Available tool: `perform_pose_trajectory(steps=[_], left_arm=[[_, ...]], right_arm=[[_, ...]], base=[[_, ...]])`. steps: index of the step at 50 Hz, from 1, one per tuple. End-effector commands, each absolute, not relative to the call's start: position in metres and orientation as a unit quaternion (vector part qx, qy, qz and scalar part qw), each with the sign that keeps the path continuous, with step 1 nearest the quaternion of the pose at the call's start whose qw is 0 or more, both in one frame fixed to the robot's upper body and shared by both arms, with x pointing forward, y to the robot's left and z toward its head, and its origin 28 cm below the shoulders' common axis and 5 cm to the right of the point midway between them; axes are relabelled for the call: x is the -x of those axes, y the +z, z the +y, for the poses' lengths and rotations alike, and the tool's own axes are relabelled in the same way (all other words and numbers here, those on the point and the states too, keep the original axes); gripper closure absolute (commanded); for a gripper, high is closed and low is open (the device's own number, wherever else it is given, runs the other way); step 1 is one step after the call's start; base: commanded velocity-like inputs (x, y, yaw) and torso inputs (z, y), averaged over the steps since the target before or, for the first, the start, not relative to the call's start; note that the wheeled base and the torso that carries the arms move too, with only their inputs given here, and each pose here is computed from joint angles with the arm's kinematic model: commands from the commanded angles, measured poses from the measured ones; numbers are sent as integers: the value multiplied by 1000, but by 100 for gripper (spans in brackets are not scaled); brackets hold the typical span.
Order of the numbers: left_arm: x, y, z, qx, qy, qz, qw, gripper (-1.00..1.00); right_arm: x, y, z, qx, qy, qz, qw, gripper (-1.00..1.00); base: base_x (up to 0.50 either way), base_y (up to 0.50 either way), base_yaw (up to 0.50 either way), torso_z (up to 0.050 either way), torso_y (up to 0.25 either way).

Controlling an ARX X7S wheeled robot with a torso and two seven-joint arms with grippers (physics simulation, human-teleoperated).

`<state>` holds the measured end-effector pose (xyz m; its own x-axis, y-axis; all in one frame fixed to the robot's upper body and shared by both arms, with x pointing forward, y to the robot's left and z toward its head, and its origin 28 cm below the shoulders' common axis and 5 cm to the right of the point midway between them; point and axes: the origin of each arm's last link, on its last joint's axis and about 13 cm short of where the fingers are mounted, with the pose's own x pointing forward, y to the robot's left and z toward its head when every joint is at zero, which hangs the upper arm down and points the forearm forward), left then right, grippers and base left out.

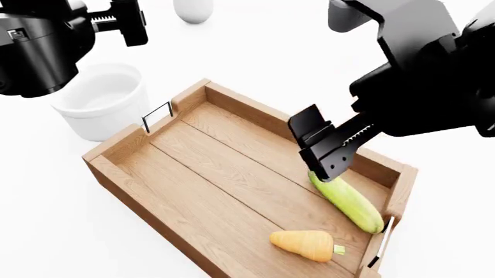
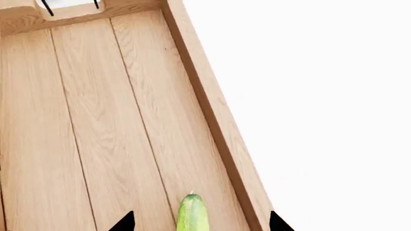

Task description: Place the two vegetables and bowl onto the tray for setting up a vegetable dip station.

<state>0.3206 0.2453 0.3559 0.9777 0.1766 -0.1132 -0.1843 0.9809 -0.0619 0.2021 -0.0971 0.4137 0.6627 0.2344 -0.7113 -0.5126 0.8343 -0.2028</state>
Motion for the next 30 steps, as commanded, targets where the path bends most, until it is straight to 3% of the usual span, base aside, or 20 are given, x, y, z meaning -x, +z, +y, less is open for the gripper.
perform_pose_trajectory(steps=[1,5,12,30], left_arm=[[-319,357,246,37,90,51,994,-100],[-317,359,245,36,90,47,994,-100],[-315,361,247,38,96,49,993,-100],[-280,387,252,-2,224,74,972,-100]], right_arm=[[-201,433,-104,171,165,276,931,-100],[-202,440,-103,127,136,193,963,-100],[-199,441,-101,106,87,111,984,-100],[-191,429,-112,68,69,106,990,-100]], base=[[0,0,0,0,0],[0,0,0,0,0],[0,0,0,0,0],[0,0,0,0,0]])
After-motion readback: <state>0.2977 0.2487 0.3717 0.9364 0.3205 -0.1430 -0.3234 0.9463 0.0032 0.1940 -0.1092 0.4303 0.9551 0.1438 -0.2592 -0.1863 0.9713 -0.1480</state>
